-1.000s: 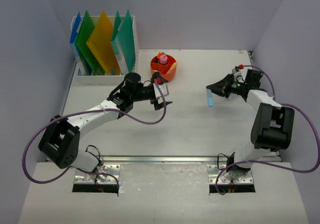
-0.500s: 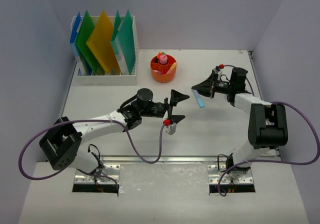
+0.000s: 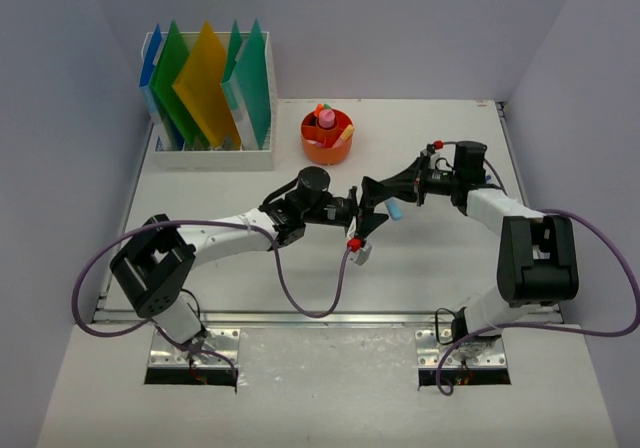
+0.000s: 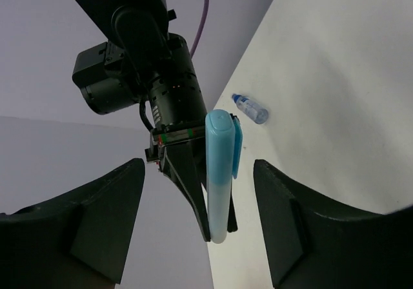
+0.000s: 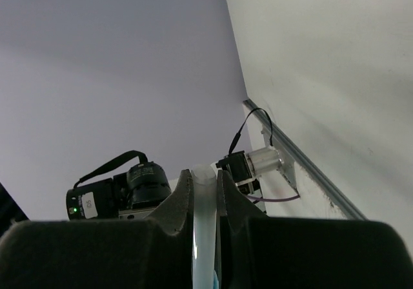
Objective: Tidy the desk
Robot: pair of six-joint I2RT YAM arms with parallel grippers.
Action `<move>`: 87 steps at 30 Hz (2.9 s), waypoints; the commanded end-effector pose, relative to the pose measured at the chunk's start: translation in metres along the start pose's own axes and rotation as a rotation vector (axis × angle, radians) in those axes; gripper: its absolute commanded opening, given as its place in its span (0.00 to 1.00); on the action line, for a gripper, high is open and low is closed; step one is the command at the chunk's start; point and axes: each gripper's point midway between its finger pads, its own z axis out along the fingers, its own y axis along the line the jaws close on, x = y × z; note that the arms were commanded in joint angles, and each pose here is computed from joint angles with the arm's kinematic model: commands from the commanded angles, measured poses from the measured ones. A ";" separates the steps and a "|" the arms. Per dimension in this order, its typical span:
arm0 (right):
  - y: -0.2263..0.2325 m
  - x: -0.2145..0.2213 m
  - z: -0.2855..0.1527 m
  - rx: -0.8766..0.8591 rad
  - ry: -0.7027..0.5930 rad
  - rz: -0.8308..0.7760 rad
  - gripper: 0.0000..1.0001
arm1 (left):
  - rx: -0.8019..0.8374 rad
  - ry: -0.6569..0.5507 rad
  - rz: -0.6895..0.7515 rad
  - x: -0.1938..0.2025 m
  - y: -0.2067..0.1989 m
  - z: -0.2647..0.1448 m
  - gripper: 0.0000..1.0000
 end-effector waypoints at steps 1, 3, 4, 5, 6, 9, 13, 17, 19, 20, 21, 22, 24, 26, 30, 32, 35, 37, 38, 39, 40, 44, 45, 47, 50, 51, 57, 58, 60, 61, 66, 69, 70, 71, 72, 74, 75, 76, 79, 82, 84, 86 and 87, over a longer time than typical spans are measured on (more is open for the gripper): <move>-0.003 0.008 -0.001 0.034 -0.011 -0.006 0.00 | -0.025 -0.062 0.081 -0.012 0.021 0.013 0.54; -0.005 0.017 0.004 0.048 0.015 -0.003 0.00 | -0.024 -0.063 0.081 -0.011 0.022 0.016 0.47; -0.005 0.018 0.004 0.050 0.016 0.004 0.00 | -0.021 -0.064 0.079 -0.010 0.024 0.017 0.42; -0.006 0.019 0.004 0.051 0.019 0.009 0.00 | -0.016 -0.066 0.084 -0.010 0.023 0.018 0.40; -0.006 0.020 0.004 0.051 0.021 0.012 0.00 | -0.012 -0.071 0.090 -0.011 0.022 0.019 0.38; -0.004 0.021 0.003 0.052 0.020 0.021 0.00 | -0.004 -0.080 0.093 -0.011 0.020 0.022 0.31; -0.002 0.021 0.002 0.059 0.015 0.022 0.00 | 0.010 -0.080 0.080 -0.010 0.018 0.025 0.22; -0.001 0.021 0.002 0.054 0.021 0.008 0.08 | 0.001 -0.073 0.058 -0.010 0.022 0.027 0.00; 0.001 0.018 0.002 0.042 0.026 -0.020 0.47 | -0.022 -0.055 0.023 -0.009 0.029 0.024 0.00; 0.002 0.014 0.001 0.036 0.024 -0.042 0.67 | -0.046 -0.040 -0.011 -0.008 0.035 0.022 0.00; 0.004 0.007 -0.001 0.031 0.013 -0.064 0.82 | -0.075 -0.022 -0.054 -0.005 0.042 0.020 0.00; 0.011 -0.008 -0.008 0.023 -0.014 -0.083 0.98 | -0.103 -0.009 -0.094 -0.001 0.050 0.017 0.00; 0.024 -0.032 -0.015 0.046 -0.068 -0.167 0.99 | -0.186 0.030 -0.250 0.016 0.075 0.007 0.00; 0.032 -0.066 -0.030 0.080 -0.153 -0.249 0.99 | -0.285 0.075 -0.453 0.044 0.103 -0.005 0.00; 0.031 -0.120 -0.062 0.148 -0.279 -0.307 0.99 | -0.414 0.140 -0.661 0.098 0.144 -0.026 0.00; 0.027 -0.133 -0.075 0.168 -0.309 -0.311 0.99 | -0.472 0.212 -0.725 0.137 0.152 -0.043 0.00; 0.010 -0.132 -0.083 0.172 -0.311 -0.265 0.99 | -0.467 0.265 -0.869 0.192 0.139 -0.046 0.00; 0.001 -0.128 -0.085 0.184 -0.304 -0.257 0.99 | -0.455 0.261 -0.941 0.213 0.139 -0.050 0.00; -0.002 -0.127 -0.086 0.191 -0.304 -0.259 0.99 | -0.455 0.260 -0.964 0.223 0.137 -0.051 0.00; -0.004 -0.127 -0.088 0.198 -0.304 -0.267 0.99 | -0.464 0.264 -0.981 0.234 0.136 -0.054 0.00; -0.006 -0.127 -0.091 0.204 -0.305 -0.261 0.99 | -0.467 0.270 -0.990 0.241 0.132 -0.056 0.00; -0.008 -0.128 -0.096 0.211 -0.309 -0.268 0.99 | -0.471 0.284 -1.020 0.261 0.115 -0.060 0.00; -0.009 -0.129 -0.096 0.213 -0.308 -0.264 0.99 | -0.469 0.280 -1.036 0.263 0.112 -0.060 0.00; -0.011 -0.128 -0.097 0.216 -0.305 -0.258 0.99 | -0.465 0.272 -1.084 0.269 0.100 -0.062 0.00; -0.014 -0.128 -0.096 0.216 -0.298 -0.248 0.99 | -0.484 0.255 -1.105 0.276 0.093 -0.067 0.00; -0.015 -0.127 -0.095 0.216 -0.297 -0.245 0.99 | -0.485 0.251 -1.112 0.277 0.090 -0.068 0.00; -0.016 -0.126 -0.095 0.215 -0.291 -0.244 0.99 | -0.484 0.252 -1.065 0.280 0.076 -0.071 0.00; -0.016 -0.125 -0.095 0.214 -0.290 -0.245 0.99 | -0.482 0.257 -1.051 0.282 0.074 -0.071 0.00; -0.017 -0.124 -0.095 0.212 -0.287 -0.242 0.99 | -0.475 0.269 -1.033 0.285 0.069 -0.072 0.00; -0.017 -0.124 -0.094 0.212 -0.286 -0.243 0.99 | -0.472 0.277 -1.023 0.287 0.067 -0.072 0.00; -0.020 -0.122 -0.095 0.215 -0.280 -0.243 0.99 | -0.452 0.319 -0.996 0.293 0.057 -0.078 0.00; -0.021 -0.120 -0.095 0.216 -0.273 -0.248 0.99 | -0.441 0.342 -1.004 0.296 0.051 -0.087 0.00; -0.022 -0.120 -0.095 0.217 -0.272 -0.256 0.99 | -0.428 0.350 -1.010 0.296 0.045 -0.089 0.00; -0.022 -0.120 -0.095 0.219 -0.272 -0.260 0.99 | -0.421 0.357 -1.014 0.296 0.041 -0.092 0.00; -0.023 -0.119 -0.096 0.221 -0.271 -0.263 0.99 | -0.416 0.364 -1.017 0.296 0.038 -0.095 0.00; -0.024 -0.119 -0.096 0.223 -0.270 -0.265 0.99 | -0.410 0.368 -1.020 0.296 0.035 -0.099 0.00; -0.024 -0.119 -0.096 0.225 -0.272 -0.268 0.99 | -0.402 0.371 -1.026 0.296 0.033 -0.103 0.00; -0.025 -0.118 -0.096 0.225 -0.271 -0.269 0.99 | -0.393 0.377 -1.027 0.296 0.029 -0.105 0.00; -0.026 -0.116 -0.097 0.226 -0.267 -0.266 0.99 | -0.371 0.383 -1.034 0.295 0.022 -0.109 0.00; -0.028 -0.115 -0.097 0.227 -0.262 -0.265 0.99 | -0.356 0.386 -1.044 0.295 0.018 -0.113 0.00; -0.029 -0.115 -0.096 0.227 -0.261 -0.265 0.99 | -0.353 0.393 -1.042 0.296 0.017 -0.115 0.00; -0.029 -0.114 -0.096 0.226 -0.259 -0.261 0.99 | -0.358 0.401 -1.039 0.297 0.017 -0.117 0.03; -0.029 -0.114 -0.096 0.226 -0.259 -0.261 0.99 | -0.360 0.403 -1.040 0.298 0.017 -0.118 0.08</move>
